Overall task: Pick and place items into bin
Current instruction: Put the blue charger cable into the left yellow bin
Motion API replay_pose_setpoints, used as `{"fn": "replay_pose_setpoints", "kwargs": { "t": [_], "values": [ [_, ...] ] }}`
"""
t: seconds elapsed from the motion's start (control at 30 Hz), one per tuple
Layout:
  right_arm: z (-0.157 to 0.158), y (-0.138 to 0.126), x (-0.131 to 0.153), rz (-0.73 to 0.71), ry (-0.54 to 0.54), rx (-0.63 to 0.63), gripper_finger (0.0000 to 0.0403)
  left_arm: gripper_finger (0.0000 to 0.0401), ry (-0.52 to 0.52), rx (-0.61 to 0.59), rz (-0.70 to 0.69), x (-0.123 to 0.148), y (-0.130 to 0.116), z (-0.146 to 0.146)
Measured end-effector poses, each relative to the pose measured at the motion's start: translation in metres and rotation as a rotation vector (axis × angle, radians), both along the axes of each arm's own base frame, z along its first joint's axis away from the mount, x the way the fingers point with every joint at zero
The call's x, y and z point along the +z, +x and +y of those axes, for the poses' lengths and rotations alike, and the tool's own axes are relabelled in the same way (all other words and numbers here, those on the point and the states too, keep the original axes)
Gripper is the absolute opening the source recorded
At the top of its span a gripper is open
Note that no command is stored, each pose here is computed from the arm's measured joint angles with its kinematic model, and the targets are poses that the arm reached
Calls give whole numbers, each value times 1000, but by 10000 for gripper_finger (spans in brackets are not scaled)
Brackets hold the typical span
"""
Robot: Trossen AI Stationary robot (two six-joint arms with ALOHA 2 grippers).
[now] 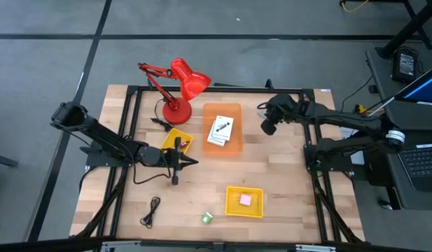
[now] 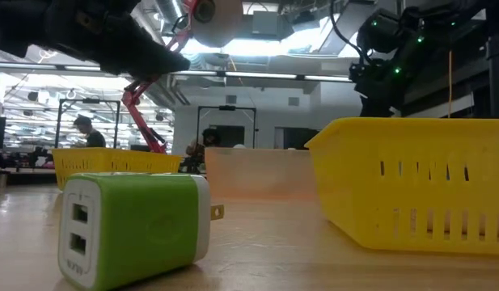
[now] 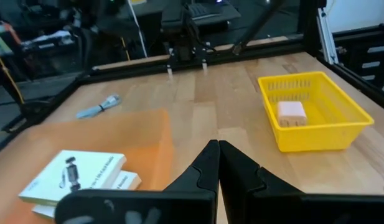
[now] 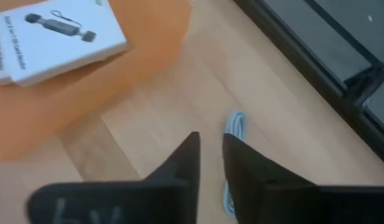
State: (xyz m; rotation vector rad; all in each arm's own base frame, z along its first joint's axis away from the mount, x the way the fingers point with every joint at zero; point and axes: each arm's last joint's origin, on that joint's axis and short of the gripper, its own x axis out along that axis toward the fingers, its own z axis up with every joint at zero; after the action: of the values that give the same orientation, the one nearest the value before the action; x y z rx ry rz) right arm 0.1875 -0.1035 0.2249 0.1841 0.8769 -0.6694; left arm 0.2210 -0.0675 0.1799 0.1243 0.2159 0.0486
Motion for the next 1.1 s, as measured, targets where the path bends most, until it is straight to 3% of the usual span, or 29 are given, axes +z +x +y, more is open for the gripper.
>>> {"fn": "replay_pose_setpoints", "kwargs": {
  "t": [0.2, 0.4, 0.9, 1.1],
  "values": [
    [-9, -5, -4, 0, 73, 6, 127, 3, -7, 31, -21, 8, -2, 9],
    [-24, -3, -22, 91, 116, 9, 165, 3, -17, 19, -14, 8, -1, 15],
    [-53, 15, -53, 336, 230, 49, 170, 3, -60, 38, -10, 7, 0, 19],
    [-63, 10, -67, 388, 267, 32, 170, 3, -60, 38, -10, 7, 0, 19]
  ]
}}
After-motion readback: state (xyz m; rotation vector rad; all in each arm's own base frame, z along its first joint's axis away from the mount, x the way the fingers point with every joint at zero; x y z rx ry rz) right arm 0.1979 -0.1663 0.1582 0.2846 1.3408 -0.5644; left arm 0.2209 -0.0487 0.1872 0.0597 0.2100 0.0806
